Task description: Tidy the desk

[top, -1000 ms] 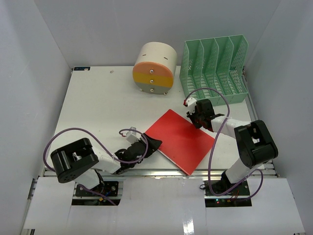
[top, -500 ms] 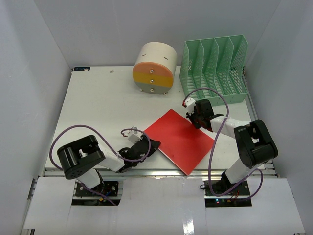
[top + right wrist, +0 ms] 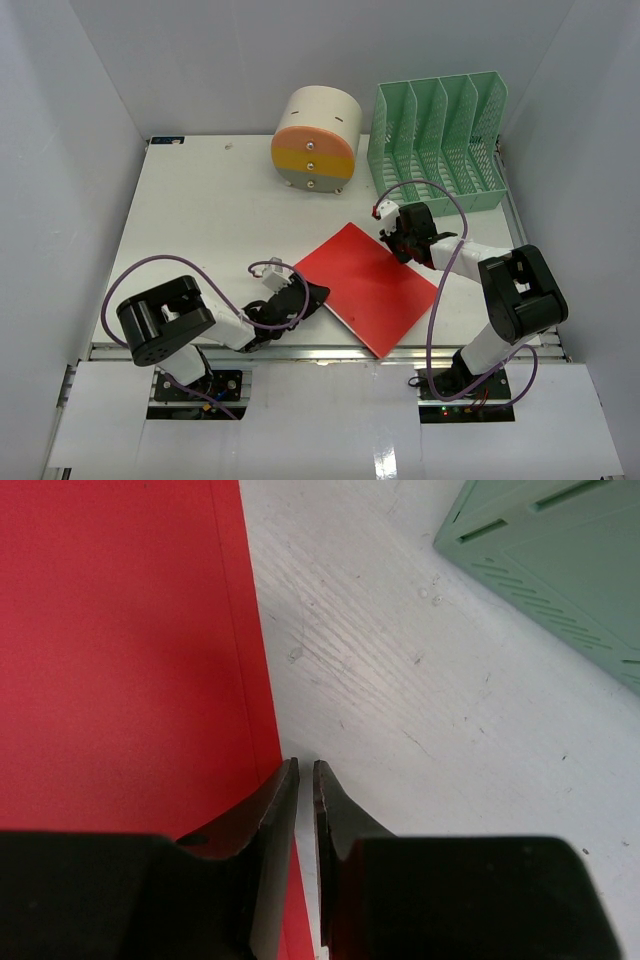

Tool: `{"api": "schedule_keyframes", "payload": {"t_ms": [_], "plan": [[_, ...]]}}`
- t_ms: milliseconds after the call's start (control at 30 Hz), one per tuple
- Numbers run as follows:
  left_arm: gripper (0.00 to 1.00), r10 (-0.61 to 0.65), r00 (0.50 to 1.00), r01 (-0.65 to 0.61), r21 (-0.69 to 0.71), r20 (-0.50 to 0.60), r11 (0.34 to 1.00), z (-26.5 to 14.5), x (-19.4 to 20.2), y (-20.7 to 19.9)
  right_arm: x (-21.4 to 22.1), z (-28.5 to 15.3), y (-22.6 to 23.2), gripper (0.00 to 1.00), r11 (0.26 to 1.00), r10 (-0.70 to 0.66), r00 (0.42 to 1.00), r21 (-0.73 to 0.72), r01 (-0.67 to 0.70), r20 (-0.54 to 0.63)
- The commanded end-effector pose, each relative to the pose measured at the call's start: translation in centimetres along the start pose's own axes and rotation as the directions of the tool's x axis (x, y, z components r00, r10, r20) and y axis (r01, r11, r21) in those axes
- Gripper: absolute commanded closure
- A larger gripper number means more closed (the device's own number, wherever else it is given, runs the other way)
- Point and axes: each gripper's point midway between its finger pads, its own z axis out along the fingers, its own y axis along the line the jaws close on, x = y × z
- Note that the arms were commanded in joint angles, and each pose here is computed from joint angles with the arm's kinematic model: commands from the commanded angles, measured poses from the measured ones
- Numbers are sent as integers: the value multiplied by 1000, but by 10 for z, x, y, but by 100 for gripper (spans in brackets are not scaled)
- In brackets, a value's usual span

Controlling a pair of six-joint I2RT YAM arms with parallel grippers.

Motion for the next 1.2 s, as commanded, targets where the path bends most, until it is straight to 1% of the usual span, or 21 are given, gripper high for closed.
{"api": "schedule_keyframes", "payload": {"t_ms": [0,100,233,400,567,667,833,867,1033,1167], "plan": [[57,-67,997,64,104,24,993,-1,-10,-42,22,-4,48,81,980,0,996,-199,-17,-84],[61,-88,995,83,112,41,990,-4,-15,-44,20,-6,51,81,977,3,997,-213,-19,-79],[71,-114,991,102,165,67,981,-13,-26,-55,18,-8,55,81,972,6,997,-235,-24,-75],[84,-105,991,85,205,88,975,-19,-34,-67,16,-10,56,81,969,6,998,-247,-22,-69],[96,-82,992,61,211,93,976,-20,-36,-70,11,-13,57,80,967,7,999,-253,-20,-51],[100,-51,994,30,215,93,976,-23,-36,-72,1,-18,54,77,970,3,1000,-243,-7,-18],[100,41,994,-64,242,98,968,-32,-38,-76,-22,-35,37,65,979,-25,998,-199,34,50],[100,46,994,-71,259,102,963,-36,-40,-80,-26,-39,36,61,977,-29,997,-208,42,66],[100,65,991,-91,235,116,968,-42,-46,-73,-55,-68,18,40,976,-90,979,-181,123,181],[100,84,987,-117,250,137,961,-47,-52,-80,-78,-102,11,32,964,-147,951,-174,199,274]]}}
